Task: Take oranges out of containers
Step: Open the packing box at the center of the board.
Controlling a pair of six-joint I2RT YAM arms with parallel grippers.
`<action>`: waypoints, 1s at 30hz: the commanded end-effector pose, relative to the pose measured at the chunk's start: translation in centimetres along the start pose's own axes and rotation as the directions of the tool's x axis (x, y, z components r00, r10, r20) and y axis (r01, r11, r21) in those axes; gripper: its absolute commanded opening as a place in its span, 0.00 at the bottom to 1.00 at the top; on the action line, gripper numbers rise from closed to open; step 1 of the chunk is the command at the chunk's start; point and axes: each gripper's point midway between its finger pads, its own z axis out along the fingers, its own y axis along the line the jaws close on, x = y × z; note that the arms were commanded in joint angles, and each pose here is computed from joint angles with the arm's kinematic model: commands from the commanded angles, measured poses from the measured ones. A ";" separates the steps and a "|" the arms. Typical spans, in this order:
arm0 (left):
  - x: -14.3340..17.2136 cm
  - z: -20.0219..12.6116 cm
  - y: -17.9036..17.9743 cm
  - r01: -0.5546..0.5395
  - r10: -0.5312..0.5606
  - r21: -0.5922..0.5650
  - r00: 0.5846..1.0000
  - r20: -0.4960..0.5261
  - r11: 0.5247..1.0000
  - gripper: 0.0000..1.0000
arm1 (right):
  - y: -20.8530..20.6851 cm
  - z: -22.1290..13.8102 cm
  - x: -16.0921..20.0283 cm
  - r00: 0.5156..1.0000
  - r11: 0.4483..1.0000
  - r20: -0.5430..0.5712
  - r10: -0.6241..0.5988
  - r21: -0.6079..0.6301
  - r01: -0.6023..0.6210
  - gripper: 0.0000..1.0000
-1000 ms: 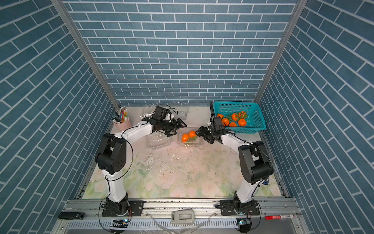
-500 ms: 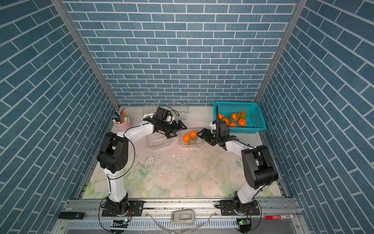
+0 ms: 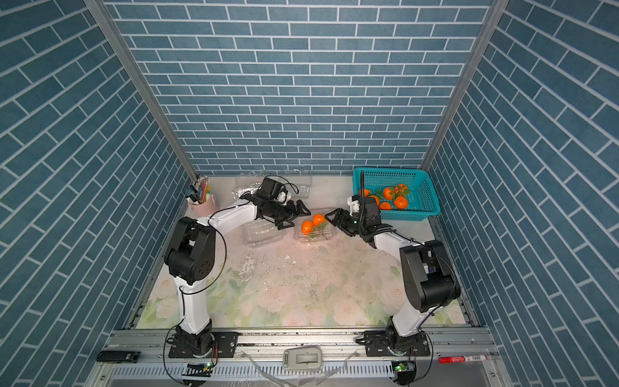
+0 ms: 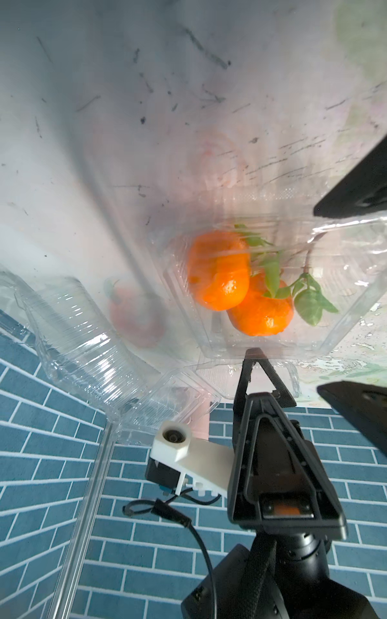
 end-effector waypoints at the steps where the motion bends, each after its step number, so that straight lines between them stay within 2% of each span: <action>1: 0.3 0.5 0.0 -0.017 0.017 -0.002 1.000 -0.021 1.000 0.99 | 0.8 0.2 0.1 1.000 0.997 -0.009 0.027 -0.069 -0.028 0.76; 14: 0.1 0.7 -1.0 -0.044 0.045 0.042 0.999 -0.023 0.998 0.99 | 1.7 0.3 1.0 0.991 0.976 -0.047 0.129 -0.168 -0.135 0.71; 23: 0.4 1.1 -2.7 -0.083 0.087 0.107 0.996 -0.032 0.991 0.99 | 0.3 1.3 1.7 0.960 0.944 -0.072 0.272 -0.175 -0.281 0.59; 30: 0.6 0.8 -3.8 -0.121 0.126 0.127 0.992 -0.031 0.985 0.99 | -0.7 1.5 1.4 0.932 0.918 0.000 0.363 -0.170 -0.358 0.46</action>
